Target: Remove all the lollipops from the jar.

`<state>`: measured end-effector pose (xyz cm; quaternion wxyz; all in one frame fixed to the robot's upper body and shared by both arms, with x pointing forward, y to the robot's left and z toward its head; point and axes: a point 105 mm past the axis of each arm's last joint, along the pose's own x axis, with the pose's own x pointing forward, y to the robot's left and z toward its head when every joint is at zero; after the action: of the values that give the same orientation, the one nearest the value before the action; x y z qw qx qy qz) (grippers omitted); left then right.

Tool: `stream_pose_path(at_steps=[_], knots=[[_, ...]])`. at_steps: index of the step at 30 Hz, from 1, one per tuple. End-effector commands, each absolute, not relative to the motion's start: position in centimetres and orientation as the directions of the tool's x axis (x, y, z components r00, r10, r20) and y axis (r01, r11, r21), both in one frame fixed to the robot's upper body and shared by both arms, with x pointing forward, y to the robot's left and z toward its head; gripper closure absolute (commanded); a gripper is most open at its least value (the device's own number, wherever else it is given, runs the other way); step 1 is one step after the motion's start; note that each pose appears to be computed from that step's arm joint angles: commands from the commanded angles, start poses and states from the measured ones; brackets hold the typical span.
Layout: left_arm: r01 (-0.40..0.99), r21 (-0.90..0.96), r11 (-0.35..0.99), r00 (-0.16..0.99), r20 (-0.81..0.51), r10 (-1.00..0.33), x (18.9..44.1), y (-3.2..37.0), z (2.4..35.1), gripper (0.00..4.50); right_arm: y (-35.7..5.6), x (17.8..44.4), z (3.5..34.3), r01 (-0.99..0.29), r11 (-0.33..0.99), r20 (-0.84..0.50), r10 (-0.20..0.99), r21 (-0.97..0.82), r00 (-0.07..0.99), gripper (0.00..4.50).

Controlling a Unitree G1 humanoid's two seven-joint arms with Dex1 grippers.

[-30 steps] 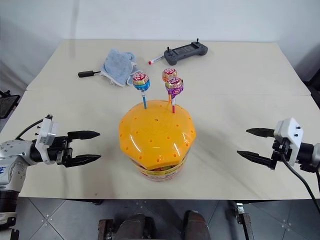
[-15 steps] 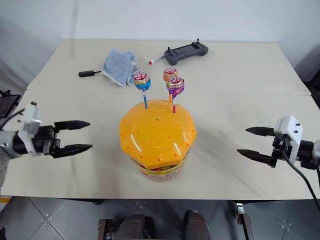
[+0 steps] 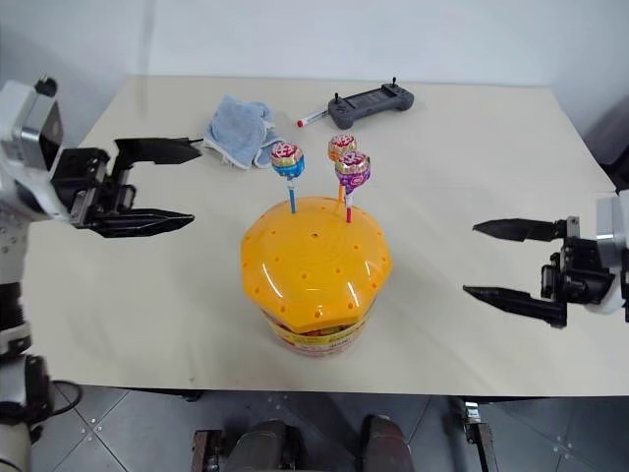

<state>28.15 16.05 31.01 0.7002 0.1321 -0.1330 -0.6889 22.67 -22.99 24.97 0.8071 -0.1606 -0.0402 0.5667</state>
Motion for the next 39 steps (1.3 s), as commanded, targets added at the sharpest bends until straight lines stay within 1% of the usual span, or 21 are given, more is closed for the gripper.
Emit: stream_pose_path(at_steps=[1,5,7,11,16,18,21,24,28,29,32,33,34,37,39], knots=[[0.920,0.384,-0.081,-0.099,0.026,-0.995,27.6,14.9,31.9,0.00,-22.2,21.4,26.7,-0.888,0.282,-0.071,0.942,-0.362,0.328,0.02],[0.890,0.389,-0.240,-0.287,0.068,-0.956,27.3,12.1,32.7,0.00,-21.0,20.0,27.4,-0.895,0.265,-0.022,0.956,-0.358,0.292,0.02],[0.874,0.390,-0.289,-0.342,0.071,-0.937,27.3,11.3,32.7,0.00,-20.6,19.5,27.5,-0.899,0.262,-0.015,0.958,-0.350,0.285,0.02],[0.865,0.388,-0.319,-0.376,0.079,-0.923,28.1,9.4,32.3,0.00,-20.2,19.3,27.6,-0.891,0.297,0.007,0.950,-0.345,0.314,0.02],[0.841,0.349,-0.414,-0.455,0.040,-0.890,28.2,7.6,31.2,0.00,-20.1,19.3,27.5,-0.868,0.348,0.024,0.931,-0.353,0.363,0.02],[0.835,0.346,-0.429,-0.465,0.024,-0.885,28.3,7.2,31.0,0.00,-20.2,19.4,27.6,-0.858,0.366,0.031,0.924,-0.361,0.381,0.02],[0.847,0.340,-0.410,-0.443,0.023,-0.896,28.9,6.3,31.0,0.57,-20.3,19.4,27.6,-0.842,0.393,0.040,0.912,-0.369,0.408,0.00],[0.851,0.331,-0.407,-0.431,-0.002,-0.902,29.2,6.0,30.7,1.52,-20.3,19.3,27.6,-0.835,0.406,0.046,0.906,-0.372,0.420,0.00],[0.834,0.354,-0.424,-0.461,0.024,-0.887,28.9,6.2,31.6,2.76,-20.1,19.5,28.0,-0.826,0.412,0.058,0.904,-0.384,0.424,0.00],[0.835,0.352,-0.422,-0.461,0.029,-0.887,28.9,6.2,31.7,3.13,-20.1,19.5,27.9,-0.827,0.412,0.058,0.904,-0.383,0.424,0.00],[0.836,0.351,-0.421,-0.462,0.039,-0.886,28.8,6.3,32.2,4.00,-20.3,19.7,27.7,-0.826,0.411,0.037,0.902,-0.385,0.431,0.00],[0.835,0.356,-0.420,-0.464,0.044,-0.885,28.7,6.4,32.5,4.40,-20.3,19.8,27.7,-0.827,0.406,0.032,0.903,-0.389,0.428,0.00],[0.836,0.364,-0.411,-0.463,0.065,-0.884,28.6,6.5,33.1,4.49,-20.5,19.9,27.7,-0.827,0.405,0.028,0.903,-0.390,0.429,0.00],[0.838,0.379,-0.392,-0.463,0.115,-0.879,28.3,6.7,34.3,4.49,-20.8,20.1,27.7,-0.826,0.404,0.026,0.903,-0.392,0.430,0.00],[0.849,0.374,-0.373,-0.444,0.126,-0.887,28.0,7.0,35.0,4.49,-20.8,20.3,27.8,-0.828,0.397,0.023,0.906,-0.396,0.423,0.00]])
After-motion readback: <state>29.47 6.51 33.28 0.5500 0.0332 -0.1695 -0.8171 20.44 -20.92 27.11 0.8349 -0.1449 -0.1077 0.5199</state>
